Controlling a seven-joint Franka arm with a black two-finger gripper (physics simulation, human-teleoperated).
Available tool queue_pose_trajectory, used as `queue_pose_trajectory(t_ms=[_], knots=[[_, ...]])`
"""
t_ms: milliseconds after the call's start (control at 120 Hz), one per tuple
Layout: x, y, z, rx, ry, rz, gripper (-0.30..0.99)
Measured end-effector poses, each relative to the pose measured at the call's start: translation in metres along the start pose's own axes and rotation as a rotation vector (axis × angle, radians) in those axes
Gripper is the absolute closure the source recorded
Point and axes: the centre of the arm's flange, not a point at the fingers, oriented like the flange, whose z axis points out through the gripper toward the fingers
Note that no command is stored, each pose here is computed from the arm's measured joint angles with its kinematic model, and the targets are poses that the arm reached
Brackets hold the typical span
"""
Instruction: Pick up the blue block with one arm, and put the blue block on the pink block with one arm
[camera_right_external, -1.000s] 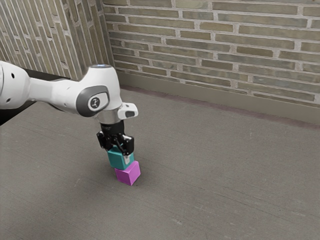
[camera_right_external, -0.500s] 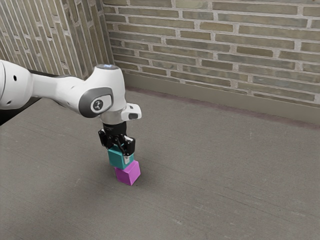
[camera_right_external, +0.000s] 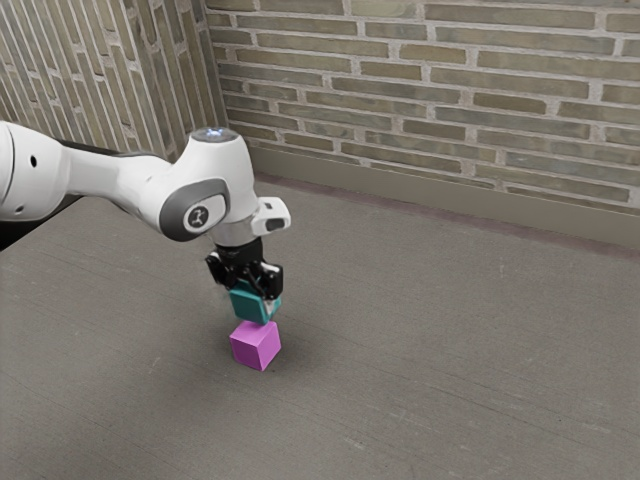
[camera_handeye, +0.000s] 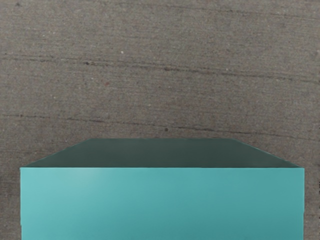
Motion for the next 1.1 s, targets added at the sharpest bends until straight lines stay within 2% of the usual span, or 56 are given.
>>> queue_pose_trajectory(t_ms=[175, 342, 642, 1100], knots=[[0.001, 0.005, 0.002, -0.011, 0.04, -0.022, 0.3], [-0.012, 0.008, 0.015, -0.015, 0.028, -0.05, 0.3], [-0.013, 0.005, 0.01, -0.023, 0.045, -0.094, 0.29], [-0.025, 0.004, 0.005, -0.049, 0.016, -0.125, 0.29]])
